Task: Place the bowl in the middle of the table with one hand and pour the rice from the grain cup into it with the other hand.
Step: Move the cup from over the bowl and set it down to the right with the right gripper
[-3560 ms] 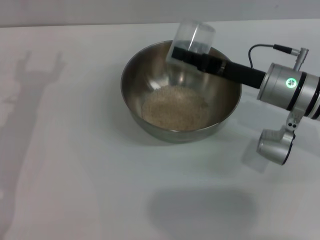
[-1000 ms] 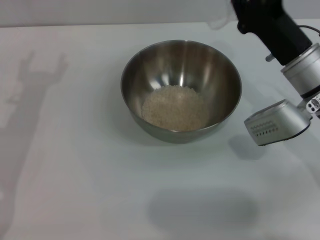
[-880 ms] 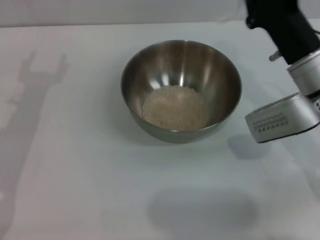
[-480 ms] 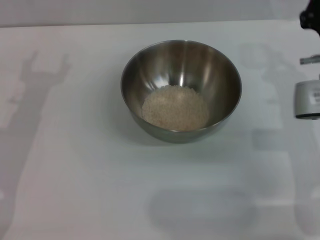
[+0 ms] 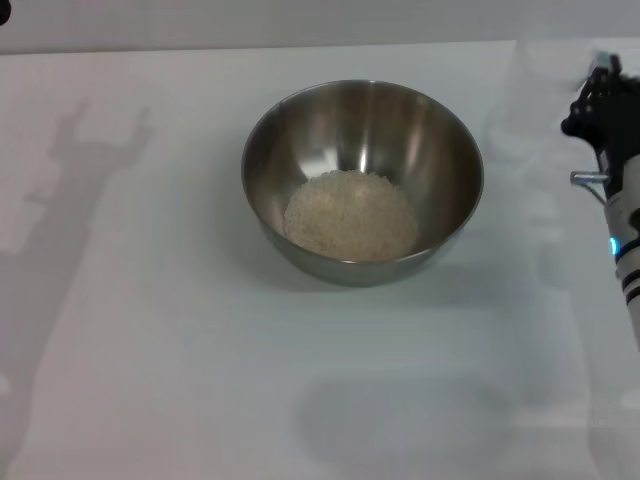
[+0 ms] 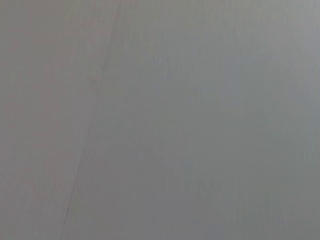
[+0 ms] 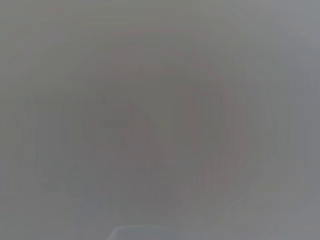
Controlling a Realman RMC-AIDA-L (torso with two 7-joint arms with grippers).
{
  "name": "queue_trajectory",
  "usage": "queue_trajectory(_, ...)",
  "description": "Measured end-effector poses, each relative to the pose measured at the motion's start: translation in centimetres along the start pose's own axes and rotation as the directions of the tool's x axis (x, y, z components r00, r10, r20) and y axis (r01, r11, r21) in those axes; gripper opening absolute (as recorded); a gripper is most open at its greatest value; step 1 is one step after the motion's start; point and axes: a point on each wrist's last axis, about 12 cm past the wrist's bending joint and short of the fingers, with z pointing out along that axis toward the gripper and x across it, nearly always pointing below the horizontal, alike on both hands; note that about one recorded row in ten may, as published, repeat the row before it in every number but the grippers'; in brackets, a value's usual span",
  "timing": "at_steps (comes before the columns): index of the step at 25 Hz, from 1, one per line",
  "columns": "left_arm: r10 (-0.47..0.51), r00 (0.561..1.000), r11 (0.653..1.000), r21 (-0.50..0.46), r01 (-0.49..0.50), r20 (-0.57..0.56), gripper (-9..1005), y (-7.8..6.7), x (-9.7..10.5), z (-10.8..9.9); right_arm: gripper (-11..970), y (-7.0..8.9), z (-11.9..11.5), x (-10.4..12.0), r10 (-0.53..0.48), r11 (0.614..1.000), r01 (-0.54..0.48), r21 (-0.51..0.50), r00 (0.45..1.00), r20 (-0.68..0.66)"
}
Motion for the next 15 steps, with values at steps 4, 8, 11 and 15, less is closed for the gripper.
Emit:
queue_trajectory(4, 0.000, 1.000, 1.000, 0.001, 0.000, 0.003, 861, 0.0, 0.0, 0.0, 19, 0.1, 0.3, 0.8, 0.016, 1.000, -0.016, -0.006, 0.997, -0.081)
queue_trajectory(8, 0.000, 1.000, 1.000, 0.010, 0.000, 0.015, 861, -0.1, -0.2, 0.0, 21, 0.1, 0.8, 1.3, 0.034, 0.999, -0.034, 0.006, 0.990, -0.140)
queue_trajectory(11, 0.000, 1.000, 1.000, 0.011, 0.000, 0.020, 861, -0.1, -0.2, 0.0, 23, 0.1, 1.1, 1.4, 0.030, 1.000, -0.030, -0.001, 0.988, -0.154)
queue_trajectory(15, 0.001, 1.000, 1.000, 0.011, -0.001, 0.018, 861, -0.1, -0.2, 0.0, 24, 0.3, 1.7, 1.6, 0.014, 0.999, -0.019, -0.027, 0.982, -0.191)
